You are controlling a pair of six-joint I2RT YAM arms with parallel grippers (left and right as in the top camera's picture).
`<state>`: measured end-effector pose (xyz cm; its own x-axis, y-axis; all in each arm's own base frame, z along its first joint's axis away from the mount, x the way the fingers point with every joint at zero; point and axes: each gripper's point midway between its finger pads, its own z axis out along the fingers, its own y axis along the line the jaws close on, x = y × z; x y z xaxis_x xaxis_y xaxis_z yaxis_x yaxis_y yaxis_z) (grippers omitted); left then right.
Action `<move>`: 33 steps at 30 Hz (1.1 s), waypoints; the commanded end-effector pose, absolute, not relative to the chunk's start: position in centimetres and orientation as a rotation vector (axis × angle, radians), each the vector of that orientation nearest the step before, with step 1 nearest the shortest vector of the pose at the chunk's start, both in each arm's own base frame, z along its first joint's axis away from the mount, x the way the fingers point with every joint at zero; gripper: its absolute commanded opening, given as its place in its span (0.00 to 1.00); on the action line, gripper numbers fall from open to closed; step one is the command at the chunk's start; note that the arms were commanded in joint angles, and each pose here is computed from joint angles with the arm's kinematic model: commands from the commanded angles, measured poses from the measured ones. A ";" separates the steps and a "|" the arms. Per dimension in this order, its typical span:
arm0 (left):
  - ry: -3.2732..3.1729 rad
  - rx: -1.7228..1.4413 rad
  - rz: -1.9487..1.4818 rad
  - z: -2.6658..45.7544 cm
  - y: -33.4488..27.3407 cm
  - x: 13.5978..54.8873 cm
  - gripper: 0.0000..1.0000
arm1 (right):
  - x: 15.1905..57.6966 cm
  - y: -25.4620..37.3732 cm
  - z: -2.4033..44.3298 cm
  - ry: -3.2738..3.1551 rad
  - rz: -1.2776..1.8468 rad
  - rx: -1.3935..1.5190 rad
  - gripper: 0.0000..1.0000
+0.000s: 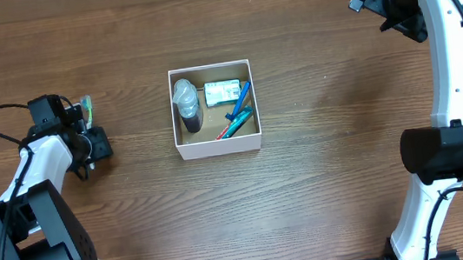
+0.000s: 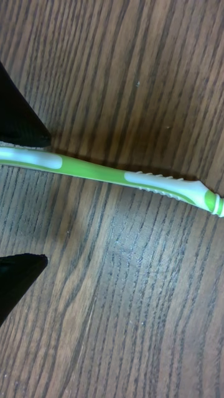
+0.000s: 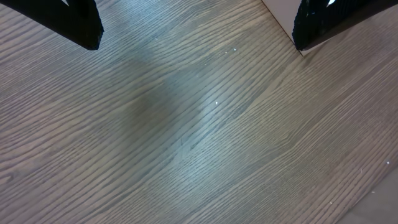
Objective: Pack container
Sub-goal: 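Move the left gripper to the green toothbrush and grasp it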
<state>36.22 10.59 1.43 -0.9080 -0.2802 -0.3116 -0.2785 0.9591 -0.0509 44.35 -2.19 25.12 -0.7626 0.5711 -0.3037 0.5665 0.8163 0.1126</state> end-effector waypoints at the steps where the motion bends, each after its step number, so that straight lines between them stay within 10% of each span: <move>1: 2.804 -0.388 -0.025 0.8 10.5 36.0 0.53 | 44.4 -2.3 25.9 2.651 0.032 0.860 1.00; 12: 2.802 -0.399 -0.027 -0.5 10.2 35.2 0.52 | 44.4 -2.3 25.9 2.651 0.032 0.860 1.00; 24: 2.790 -0.454 -0.036 -0.5 10.2 35.3 0.05 | 44.4 -2.3 25.9 2.651 0.032 0.860 1.00; 33: 2.759 -0.447 -0.178 1.7 8.9 36.9 0.04 | 44.4 -2.3 25.9 2.651 0.032 0.860 1.00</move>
